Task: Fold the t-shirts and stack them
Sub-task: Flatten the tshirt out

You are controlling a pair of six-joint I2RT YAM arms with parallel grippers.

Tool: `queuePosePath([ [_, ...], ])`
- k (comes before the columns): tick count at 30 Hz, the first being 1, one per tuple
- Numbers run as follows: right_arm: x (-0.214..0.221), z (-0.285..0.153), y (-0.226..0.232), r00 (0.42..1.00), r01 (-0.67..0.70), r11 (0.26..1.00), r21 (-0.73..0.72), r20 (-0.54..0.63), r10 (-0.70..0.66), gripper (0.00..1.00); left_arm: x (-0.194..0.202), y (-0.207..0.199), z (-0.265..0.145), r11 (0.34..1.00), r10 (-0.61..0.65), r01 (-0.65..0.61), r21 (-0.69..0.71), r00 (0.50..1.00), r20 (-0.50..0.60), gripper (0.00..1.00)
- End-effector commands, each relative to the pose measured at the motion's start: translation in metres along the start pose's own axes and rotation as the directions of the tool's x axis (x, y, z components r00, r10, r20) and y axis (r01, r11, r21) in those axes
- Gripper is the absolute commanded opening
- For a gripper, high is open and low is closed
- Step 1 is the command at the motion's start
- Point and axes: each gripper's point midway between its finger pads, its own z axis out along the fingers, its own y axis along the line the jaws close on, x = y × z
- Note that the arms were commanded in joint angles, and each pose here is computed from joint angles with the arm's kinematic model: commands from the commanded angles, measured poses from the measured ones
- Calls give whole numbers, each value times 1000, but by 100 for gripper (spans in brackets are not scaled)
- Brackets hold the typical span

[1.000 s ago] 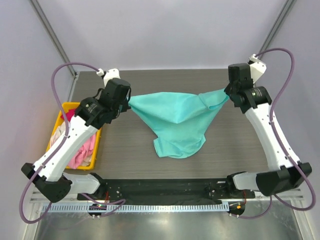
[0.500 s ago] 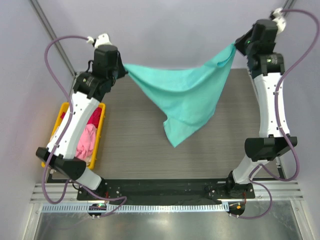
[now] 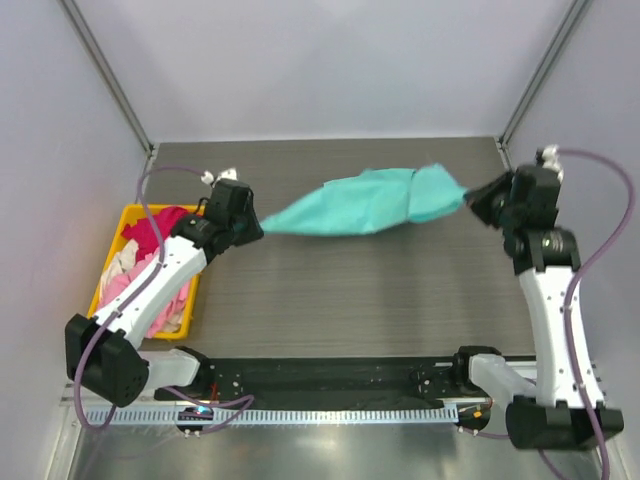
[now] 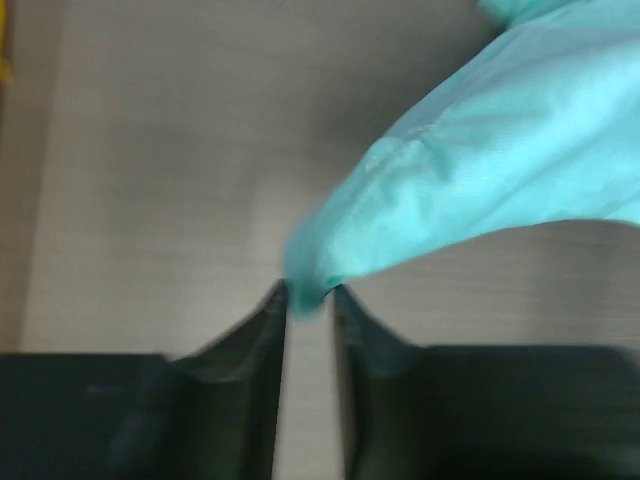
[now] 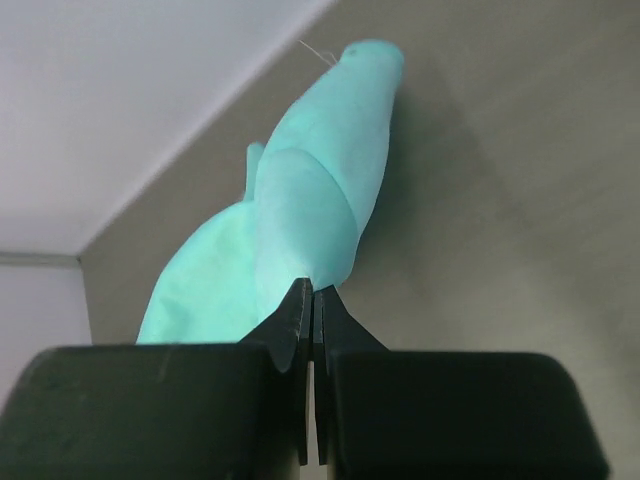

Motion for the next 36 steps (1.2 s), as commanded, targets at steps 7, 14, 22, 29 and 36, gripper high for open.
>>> queuePosePath([
  [7, 195, -32, -117, 906, -73, 987, 140, -404, 124, 1, 20, -12, 1, 999, 3, 3, 49, 993, -121, 50],
  [14, 217, -38, -133, 893, -59, 987, 151, -433, 120, 1, 20, -102, 58, 960, 149, -88, 266, 965, -217, 51],
  [22, 217, -33, -129, 904, -66, 993, 97, -416, 100, 1, 72, -209, 133, 863, 337, -164, 477, 891, -304, 45],
  [29, 220, -30, -127, 904, -60, 996, 66, -420, 82, 1, 80, -234, 191, 937, 172, -50, 345, 928, -331, 44],
  [36, 214, -31, -124, 913, -41, 998, 44, -404, 55, 1, 108, -244, 221, 950, 83, 35, 312, 930, -357, 44],
])
